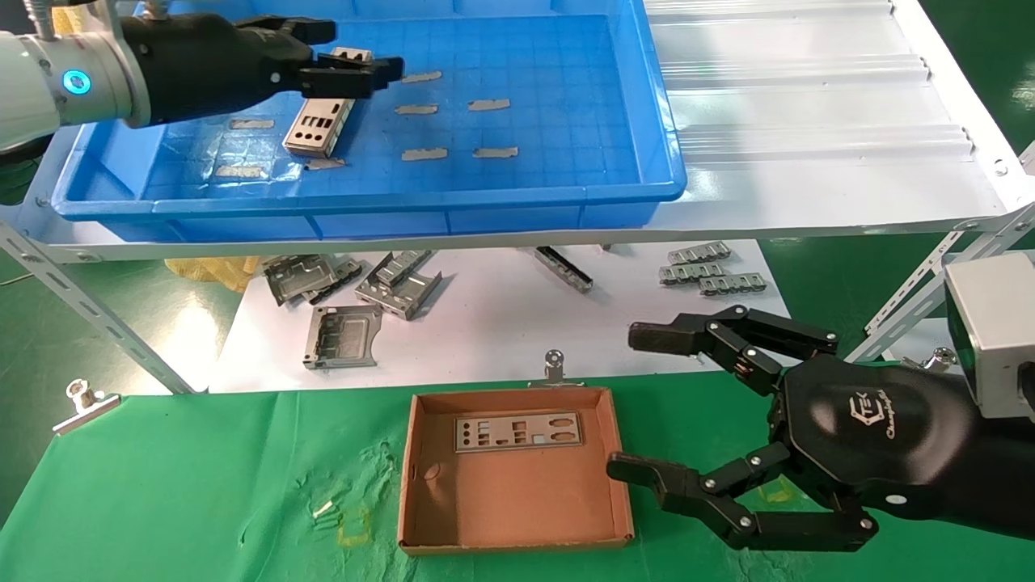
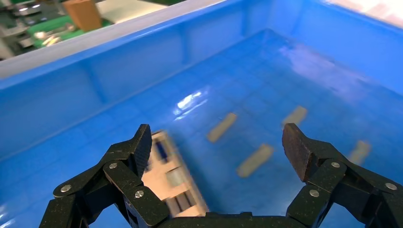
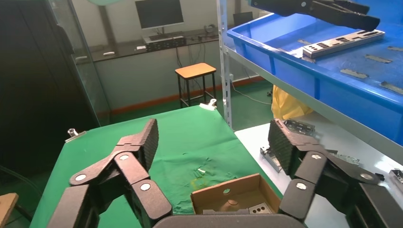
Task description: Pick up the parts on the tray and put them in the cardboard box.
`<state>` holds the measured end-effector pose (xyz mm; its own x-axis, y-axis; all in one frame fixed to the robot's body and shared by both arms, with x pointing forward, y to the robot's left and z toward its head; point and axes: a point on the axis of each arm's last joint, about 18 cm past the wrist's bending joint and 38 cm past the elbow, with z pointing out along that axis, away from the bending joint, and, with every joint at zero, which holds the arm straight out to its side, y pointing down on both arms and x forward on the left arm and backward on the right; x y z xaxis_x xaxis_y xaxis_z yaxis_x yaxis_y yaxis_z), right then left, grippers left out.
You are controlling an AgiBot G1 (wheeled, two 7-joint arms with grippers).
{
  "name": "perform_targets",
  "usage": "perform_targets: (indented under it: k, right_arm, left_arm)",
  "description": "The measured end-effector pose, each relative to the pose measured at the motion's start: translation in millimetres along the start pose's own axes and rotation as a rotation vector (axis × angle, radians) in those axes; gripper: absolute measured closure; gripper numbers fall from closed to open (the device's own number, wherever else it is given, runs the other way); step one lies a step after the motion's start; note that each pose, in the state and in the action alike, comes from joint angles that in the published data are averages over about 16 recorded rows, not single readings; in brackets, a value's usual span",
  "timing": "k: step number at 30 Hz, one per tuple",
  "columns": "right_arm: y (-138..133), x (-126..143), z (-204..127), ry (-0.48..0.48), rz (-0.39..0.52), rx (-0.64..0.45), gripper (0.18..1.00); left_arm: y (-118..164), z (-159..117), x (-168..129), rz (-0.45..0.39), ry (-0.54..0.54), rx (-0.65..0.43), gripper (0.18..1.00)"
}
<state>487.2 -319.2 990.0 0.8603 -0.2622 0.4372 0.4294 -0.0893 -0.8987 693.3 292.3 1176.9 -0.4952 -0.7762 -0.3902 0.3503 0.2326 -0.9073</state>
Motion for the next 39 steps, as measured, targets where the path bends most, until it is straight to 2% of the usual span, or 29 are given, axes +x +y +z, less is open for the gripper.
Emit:
perform_targets:
  k: [6,13,19,31,39]
  right_arm:
    - [0,0,0,0.000,0.000,0.000,0.299]
    - [0,0,0,0.000,0.000,0.000,0.223]
    - [0,0,0,0.000,0.000,0.000,0.189]
    - [0,0,0,0.000,0.000,0.000,0.179]
    - [0,0,0,0.000,0.000,0.000,0.179]
  left_arm:
    - [5,3,-9,-0.016,-0.047,-0.010,0.184]
    - [10,4,-14,-0.036,-0.078,-0.024,0.184]
    - [13,5,-16,-0.059,-0.089,-0.037,0.187]
    - [20,7,-17,-0.094,-0.101,-0.047,0.244]
    - [23,9,-19,-0.094,-0.121,-0.039,0.364]
